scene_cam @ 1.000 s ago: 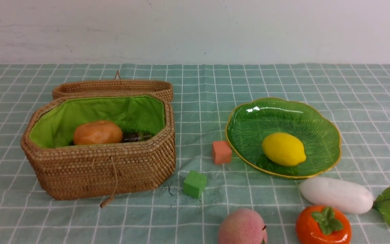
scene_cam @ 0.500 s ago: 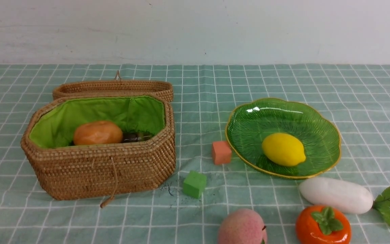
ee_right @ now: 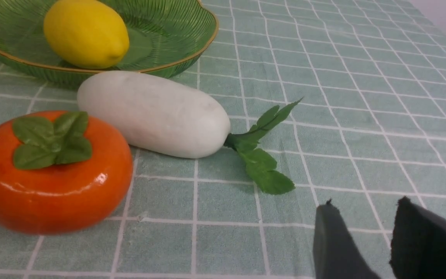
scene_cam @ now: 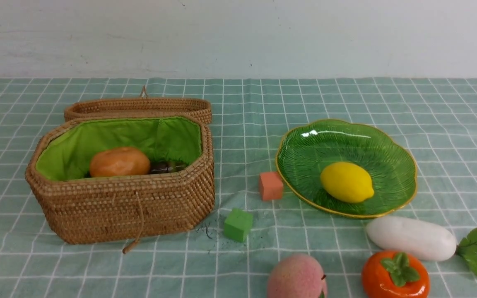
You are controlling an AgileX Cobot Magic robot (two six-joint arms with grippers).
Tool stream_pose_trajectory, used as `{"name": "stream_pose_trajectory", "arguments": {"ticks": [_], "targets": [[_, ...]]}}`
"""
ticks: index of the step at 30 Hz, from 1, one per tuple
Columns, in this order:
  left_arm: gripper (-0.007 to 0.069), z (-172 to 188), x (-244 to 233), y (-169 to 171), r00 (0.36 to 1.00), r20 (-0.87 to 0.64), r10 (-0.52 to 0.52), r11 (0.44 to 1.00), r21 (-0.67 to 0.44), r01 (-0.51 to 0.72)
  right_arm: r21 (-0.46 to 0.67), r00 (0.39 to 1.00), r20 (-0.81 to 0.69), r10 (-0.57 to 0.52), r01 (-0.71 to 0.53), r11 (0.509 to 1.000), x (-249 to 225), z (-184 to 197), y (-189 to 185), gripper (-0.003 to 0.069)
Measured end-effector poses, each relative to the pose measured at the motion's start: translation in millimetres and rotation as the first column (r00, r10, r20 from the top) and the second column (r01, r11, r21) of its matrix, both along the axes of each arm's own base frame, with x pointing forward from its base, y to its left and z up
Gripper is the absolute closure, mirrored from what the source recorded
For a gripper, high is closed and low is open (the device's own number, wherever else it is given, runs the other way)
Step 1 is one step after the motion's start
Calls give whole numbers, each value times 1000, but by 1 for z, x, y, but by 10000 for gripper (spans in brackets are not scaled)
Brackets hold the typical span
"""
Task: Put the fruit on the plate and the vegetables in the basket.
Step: Grab a tomato with your right arm and place it on the plate on the right.
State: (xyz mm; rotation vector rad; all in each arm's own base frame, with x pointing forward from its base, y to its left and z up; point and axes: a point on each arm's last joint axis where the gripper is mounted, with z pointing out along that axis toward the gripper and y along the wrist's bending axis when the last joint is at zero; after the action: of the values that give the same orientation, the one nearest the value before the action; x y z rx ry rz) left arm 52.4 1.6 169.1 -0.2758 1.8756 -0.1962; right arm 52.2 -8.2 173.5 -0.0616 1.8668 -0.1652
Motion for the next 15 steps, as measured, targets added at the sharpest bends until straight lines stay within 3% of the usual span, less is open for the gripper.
{"name": "stream_pose_trajectory", "arguments": {"ticks": [15], "targets": [[624, 0, 0, 0, 1000, -1, 0, 1000, -2, 0, 0, 1000, 0, 0, 0, 1000, 0, 0, 0, 417]]}}
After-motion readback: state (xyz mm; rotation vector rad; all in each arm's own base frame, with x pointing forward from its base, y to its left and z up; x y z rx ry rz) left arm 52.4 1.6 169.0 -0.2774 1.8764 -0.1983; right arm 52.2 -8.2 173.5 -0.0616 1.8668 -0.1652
